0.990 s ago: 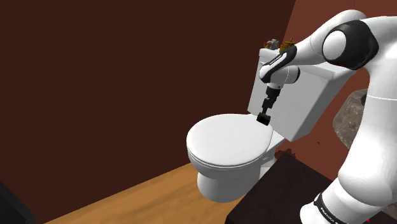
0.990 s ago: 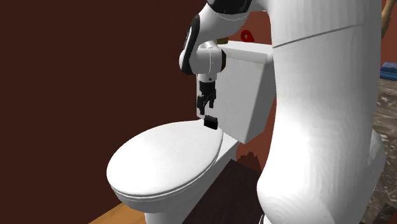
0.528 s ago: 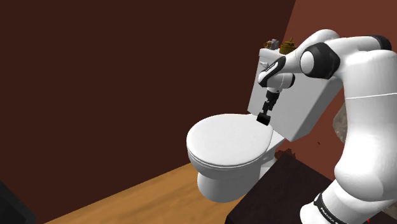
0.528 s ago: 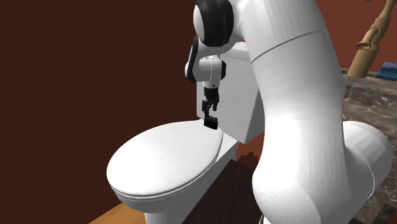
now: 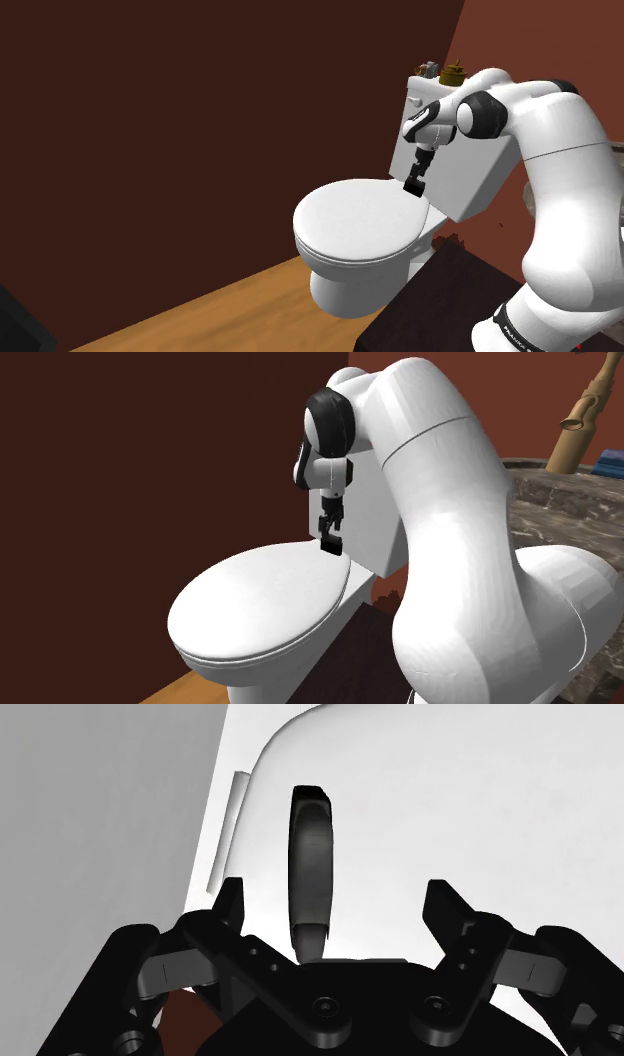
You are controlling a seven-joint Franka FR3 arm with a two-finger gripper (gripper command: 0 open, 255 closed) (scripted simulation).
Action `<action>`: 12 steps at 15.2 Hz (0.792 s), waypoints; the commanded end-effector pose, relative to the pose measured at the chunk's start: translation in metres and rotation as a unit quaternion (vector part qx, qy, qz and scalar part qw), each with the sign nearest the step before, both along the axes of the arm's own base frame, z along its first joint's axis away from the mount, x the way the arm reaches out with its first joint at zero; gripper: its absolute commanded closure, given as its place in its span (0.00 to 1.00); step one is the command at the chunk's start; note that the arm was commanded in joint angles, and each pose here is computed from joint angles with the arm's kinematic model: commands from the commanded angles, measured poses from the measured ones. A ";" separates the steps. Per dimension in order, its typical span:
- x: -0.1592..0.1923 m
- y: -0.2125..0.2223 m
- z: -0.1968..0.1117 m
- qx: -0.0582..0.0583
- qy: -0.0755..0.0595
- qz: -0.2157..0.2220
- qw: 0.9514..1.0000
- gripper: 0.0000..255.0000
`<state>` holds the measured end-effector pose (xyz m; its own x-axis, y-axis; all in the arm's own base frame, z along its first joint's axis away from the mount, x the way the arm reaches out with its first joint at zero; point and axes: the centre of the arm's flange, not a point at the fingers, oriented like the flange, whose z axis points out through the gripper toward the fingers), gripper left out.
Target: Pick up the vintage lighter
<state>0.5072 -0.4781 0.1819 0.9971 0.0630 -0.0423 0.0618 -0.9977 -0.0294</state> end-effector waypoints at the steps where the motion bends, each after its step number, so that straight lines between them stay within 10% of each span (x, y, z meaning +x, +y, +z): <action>1: -0.011 -0.010 -0.021 -0.002 0.006 -0.007 1.000 0.00; 5: -0.011 -0.010 -0.034 -0.002 0.006 -0.007 1.000 0.00; 6: -0.011 -0.010 -0.037 -0.002 0.005 -0.007 1.000 1.00; 12: -0.009 -0.009 -0.036 -0.002 0.005 -0.007 1.000 1.00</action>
<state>0.5037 -0.4849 0.1521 0.9974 0.0583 -0.0417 0.0575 -0.9982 -0.0196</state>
